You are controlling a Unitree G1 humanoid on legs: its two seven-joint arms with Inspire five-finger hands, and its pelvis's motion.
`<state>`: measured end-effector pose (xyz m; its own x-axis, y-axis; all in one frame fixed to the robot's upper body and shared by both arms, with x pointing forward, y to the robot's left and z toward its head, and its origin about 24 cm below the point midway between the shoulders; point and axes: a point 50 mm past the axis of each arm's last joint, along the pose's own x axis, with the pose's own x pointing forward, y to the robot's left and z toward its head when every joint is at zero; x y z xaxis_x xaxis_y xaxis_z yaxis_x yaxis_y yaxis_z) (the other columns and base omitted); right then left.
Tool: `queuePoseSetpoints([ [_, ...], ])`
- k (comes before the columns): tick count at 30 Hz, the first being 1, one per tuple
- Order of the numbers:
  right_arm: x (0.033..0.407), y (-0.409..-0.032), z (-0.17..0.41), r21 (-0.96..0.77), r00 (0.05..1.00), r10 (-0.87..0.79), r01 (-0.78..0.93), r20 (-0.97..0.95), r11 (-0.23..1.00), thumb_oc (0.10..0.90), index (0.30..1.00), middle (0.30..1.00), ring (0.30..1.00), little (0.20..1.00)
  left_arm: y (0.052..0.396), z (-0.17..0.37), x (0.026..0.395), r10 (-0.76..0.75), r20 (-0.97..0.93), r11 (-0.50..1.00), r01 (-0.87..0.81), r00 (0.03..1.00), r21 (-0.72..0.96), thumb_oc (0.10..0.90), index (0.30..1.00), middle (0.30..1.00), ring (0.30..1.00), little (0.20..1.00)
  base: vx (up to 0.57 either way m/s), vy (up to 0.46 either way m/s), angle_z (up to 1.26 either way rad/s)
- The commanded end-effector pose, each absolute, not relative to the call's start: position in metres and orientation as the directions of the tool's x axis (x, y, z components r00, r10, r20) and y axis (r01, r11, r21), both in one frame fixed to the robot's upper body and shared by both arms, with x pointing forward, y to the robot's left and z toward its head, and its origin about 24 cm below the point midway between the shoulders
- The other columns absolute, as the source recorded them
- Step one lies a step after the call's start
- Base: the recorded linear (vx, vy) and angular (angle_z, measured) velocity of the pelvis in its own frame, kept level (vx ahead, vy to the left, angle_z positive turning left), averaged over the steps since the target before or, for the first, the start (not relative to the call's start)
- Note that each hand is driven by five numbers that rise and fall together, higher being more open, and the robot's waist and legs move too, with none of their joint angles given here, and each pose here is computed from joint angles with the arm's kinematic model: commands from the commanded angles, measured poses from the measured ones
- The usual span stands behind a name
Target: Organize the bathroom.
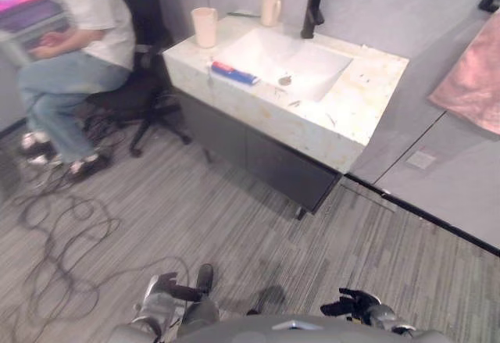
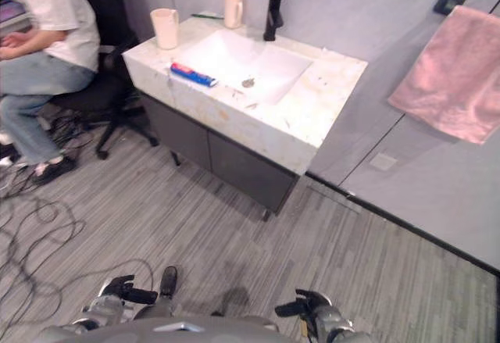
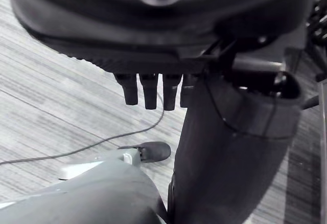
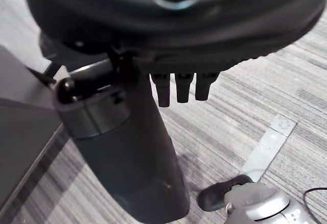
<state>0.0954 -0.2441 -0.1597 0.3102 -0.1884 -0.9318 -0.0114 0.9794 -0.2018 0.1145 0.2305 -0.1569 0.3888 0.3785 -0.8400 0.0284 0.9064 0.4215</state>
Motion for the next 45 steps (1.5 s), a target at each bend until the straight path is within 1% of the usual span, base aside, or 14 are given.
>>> queuePoseSetpoints([
  [1,0.098,-0.245,-0.158,-0.210,0.346,-0.201,0.012,-0.916,0.978,0.800,0.900,0.900,0.900,0.900,0.241,-0.158,0.098,0.394,-0.844,0.885,0.097,0.364,0.455,0.800,0.900,0.900,0.900,0.900,0.23,0.379,-0.56],
  [3,0.088,-0.247,-0.160,-0.214,0.324,-0.228,0.080,-0.918,0.974,0.800,0.900,0.900,0.900,0.900,0.240,-0.158,0.103,0.373,-0.854,0.885,0.137,0.363,0.445,0.800,0.900,0.900,0.900,0.900,0.32,0.513,-0.39],
  [8,0.090,-0.239,-0.161,-0.192,0.345,-0.199,0.053,-0.917,0.980,0.800,0.900,0.900,0.900,0.900,0.240,-0.160,0.097,0.374,-0.859,0.878,0.163,0.351,0.449,0.800,0.900,0.900,0.900,0.900,0.18,0.291,-0.31],
  [12,0.099,-0.232,-0.161,-0.167,0.366,-0.148,-0.022,-0.919,0.986,0.800,0.900,0.900,0.900,0.900,0.251,-0.156,0.097,0.426,-0.841,0.875,0.086,0.334,0.477,0.800,0.900,0.900,0.900,0.900,0.16,0.094,-0.66],
  [16,0.096,-0.229,-0.162,-0.143,0.365,-0.135,0.006,-0.921,0.990,0.800,0.900,0.900,0.900,0.900,0.254,-0.153,0.104,0.441,-0.816,0.861,0.082,0.373,0.503,0.800,0.900,0.900,0.900,0.900,0.08,-0.014,-0.57],
  [22,0.085,-0.234,-0.163,-0.173,0.340,-0.168,0.017,-0.925,0.985,0.800,0.900,0.900,0.900,0.900,0.250,-0.155,0.101,0.448,-0.810,0.864,0.051,0.379,0.502,0.800,0.900,0.900,0.900,0.900,0.06,0.030,-0.19],
  [23,0.085,-0.234,-0.163,-0.174,0.337,-0.170,0.017,-0.926,0.985,0.800,0.900,0.900,0.900,0.900,0.250,-0.155,0.100,0.456,-0.808,0.863,0.036,0.373,0.504,0.800,0.900,0.900,0.900,0.900,0.08,0.133,-0.17],
  [24,0.087,-0.237,-0.163,-0.177,0.334,-0.171,0.013,-0.927,0.984,0.800,0.900,0.900,0.900,0.900,0.250,-0.156,0.095,0.489,-0.802,0.862,-0.054,0.342,0.503,0.800,0.900,0.900,0.900,0.900,0.10,0.168,-0.23],
  [27,0.089,-0.238,-0.162,-0.182,0.337,-0.171,-0.001,-0.926,0.983,0.800,0.900,0.900,0.900,0.900,0.250,-0.156,0.092,0.520,-0.784,0.847,-0.082,0.340,0.526,0.800,0.900,0.900,0.900,0.900,0.08,0.184,-0.85],
  [30,0.089,-0.240,-0.161,-0.186,0.334,-0.183,0.023,-0.925,0.982,0.800,0.900,0.900,0.900,0.900,0.247,-0.157,0.091,0.530,-0.779,0.836,-0.051,0.335,0.547,0.800,0.900,0.900,0.900,0.900,0.05,0.258,-0.55],
  [32,0.091,-0.242,-0.161,-0.192,0.338,-0.192,0.033,-0.921,0.981,0.800,0.900,0.900,0.900,0.900,0.245,-0.156,0.093,0.542,-0.761,0.819,-0.022,0.357,0.573,0.800,0.900,0.900,0.900,0.900,-0.01,0.316,-0.01],
  [38,0.099,-0.245,-0.157,-0.209,0.376,-0.219,0.068,-0.900,0.975,0.800,0.900,0.900,0.900,0.900,0.248,-0.153,0.103,0.527,-0.757,0.813,0.030,0.387,0.582,0.800,0.900,0.900,0.900,0.900,-0.04,0.382,-0.21],
  [42,0.101,-0.240,-0.158,-0.203,0.392,-0.192,0.014,-0.900,0.979,0.800,0.900,0.900,0.900,0.900,0.258,-0.149,0.105,0.556,-0.734,0.816,-0.088,0.389,0.571,0.800,0.900,0.900,0.900,0.900,-0.08,0.227,-0.28],
  [45,0.102,-0.240,-0.158,-0.190,0.378,-0.179,0.010,-0.908,0.982,0.800,0.900,0.900,0.900,0.900,0.271,-0.139,0.119,0.603,-0.661,0.789,-0.207,0.446,0.579,0.800,0.900,0.900,0.900,0.900,-0.12,0.150,-0.43],
])
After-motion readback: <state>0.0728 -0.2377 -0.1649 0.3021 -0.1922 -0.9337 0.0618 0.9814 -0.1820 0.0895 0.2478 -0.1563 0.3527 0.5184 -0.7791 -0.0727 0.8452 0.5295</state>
